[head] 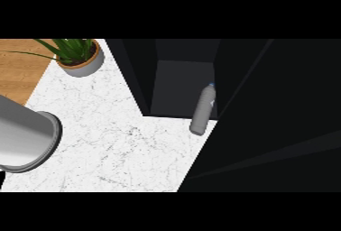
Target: Pick up the bottled water, place it into the cabinet and close the cabinet
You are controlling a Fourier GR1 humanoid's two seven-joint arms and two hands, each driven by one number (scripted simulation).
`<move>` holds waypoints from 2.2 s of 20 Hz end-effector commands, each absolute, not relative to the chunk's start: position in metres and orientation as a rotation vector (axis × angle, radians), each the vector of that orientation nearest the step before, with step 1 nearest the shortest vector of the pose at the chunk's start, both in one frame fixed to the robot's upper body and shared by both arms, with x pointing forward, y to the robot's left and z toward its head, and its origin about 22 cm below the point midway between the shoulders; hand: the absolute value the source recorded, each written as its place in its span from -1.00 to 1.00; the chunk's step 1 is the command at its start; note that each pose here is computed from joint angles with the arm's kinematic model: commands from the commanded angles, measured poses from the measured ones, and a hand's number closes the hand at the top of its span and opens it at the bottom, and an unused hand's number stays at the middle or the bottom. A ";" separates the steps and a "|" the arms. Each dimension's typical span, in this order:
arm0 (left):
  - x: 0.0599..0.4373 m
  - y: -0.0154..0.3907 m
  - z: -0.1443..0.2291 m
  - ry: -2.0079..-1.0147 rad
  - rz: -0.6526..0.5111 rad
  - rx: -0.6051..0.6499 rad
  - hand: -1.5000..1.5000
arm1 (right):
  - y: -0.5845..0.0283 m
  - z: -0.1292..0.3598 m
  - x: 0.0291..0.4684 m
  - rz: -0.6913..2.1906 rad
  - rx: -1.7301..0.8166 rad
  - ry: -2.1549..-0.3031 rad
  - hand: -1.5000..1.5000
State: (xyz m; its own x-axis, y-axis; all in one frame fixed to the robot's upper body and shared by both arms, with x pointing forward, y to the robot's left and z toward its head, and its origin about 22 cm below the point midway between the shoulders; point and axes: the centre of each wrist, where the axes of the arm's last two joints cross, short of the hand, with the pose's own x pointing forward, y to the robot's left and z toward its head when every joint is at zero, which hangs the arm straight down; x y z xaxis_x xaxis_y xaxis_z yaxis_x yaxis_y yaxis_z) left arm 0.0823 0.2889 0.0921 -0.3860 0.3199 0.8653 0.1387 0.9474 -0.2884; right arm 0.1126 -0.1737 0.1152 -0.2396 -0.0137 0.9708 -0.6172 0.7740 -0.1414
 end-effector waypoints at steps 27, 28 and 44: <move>0.012 0.372 0.110 -2.007 0.242 -0.332 -1.00 | -0.119 0.165 0.331 0.391 0.753 -1.565 1.00; 0.019 0.383 0.107 -2.006 0.244 -0.310 -1.00 | -0.122 0.169 0.347 0.407 0.753 -1.579 1.00; 0.028 0.383 0.119 -1.996 0.245 -0.361 -1.00 | -0.071 0.165 0.376 0.491 0.807 -1.522 1.00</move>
State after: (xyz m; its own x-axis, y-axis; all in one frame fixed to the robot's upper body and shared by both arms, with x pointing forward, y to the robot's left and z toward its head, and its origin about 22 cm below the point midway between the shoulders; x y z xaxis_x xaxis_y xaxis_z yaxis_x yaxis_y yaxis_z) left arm 0.0210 0.3786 0.1185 -0.4069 0.3541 0.8421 0.1427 0.9352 -0.3242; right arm 0.3566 -0.1053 0.1552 -0.0256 -0.1889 0.9817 -0.7610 0.6405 0.1034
